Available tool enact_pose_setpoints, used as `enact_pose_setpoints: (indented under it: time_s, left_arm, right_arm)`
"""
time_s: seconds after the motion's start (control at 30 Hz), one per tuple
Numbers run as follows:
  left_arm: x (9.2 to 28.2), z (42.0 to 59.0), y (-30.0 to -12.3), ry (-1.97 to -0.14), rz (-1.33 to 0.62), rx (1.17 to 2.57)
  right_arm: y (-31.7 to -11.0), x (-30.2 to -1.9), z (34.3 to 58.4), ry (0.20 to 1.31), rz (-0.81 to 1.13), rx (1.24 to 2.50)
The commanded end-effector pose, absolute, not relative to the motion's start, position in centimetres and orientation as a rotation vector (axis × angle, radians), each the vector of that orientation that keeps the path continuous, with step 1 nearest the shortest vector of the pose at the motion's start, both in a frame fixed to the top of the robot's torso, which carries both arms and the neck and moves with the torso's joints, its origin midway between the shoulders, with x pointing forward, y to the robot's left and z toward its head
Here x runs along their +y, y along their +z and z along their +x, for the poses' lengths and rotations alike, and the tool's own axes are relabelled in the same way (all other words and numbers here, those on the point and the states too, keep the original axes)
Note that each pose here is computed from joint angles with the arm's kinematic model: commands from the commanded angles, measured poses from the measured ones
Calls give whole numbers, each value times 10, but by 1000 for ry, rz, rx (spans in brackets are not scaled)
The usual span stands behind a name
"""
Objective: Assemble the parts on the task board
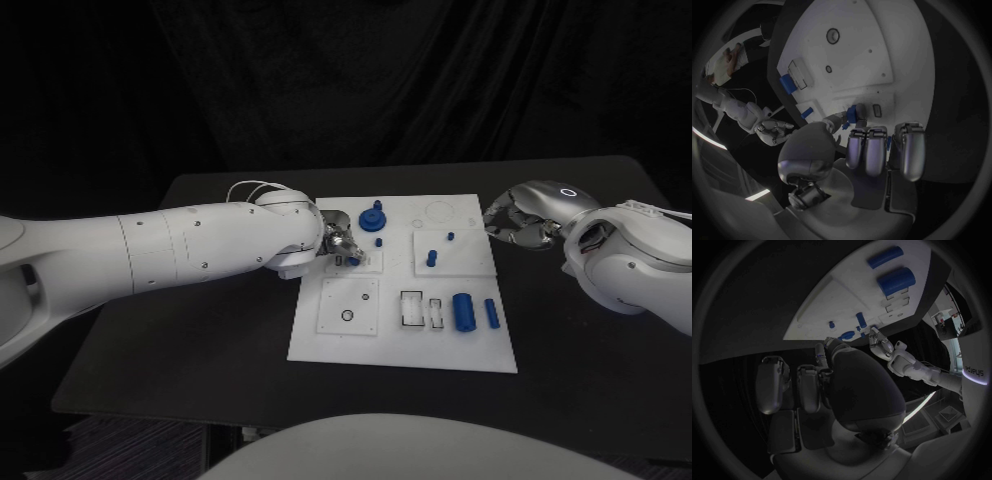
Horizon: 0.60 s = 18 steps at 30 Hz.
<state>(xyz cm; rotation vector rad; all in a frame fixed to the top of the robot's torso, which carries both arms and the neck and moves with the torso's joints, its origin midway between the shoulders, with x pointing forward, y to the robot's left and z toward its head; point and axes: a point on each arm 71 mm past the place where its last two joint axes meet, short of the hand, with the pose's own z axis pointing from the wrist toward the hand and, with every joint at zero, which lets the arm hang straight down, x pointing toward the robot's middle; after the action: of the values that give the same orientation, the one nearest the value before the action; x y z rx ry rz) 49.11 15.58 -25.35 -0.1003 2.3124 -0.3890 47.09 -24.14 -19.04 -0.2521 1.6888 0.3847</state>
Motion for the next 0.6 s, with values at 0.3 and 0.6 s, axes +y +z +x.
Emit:
enact_pose_setpoints:
  time_s: [0.3,0.6]
  left_arm:
    - [152,483,-266,-394,-77,2382]
    - [153,484,-266,-394,-89,2371]
  right_arm:
    - [-192,-243,471,361,-246,1701]
    - [-192,-243,471,360,-246,1702]
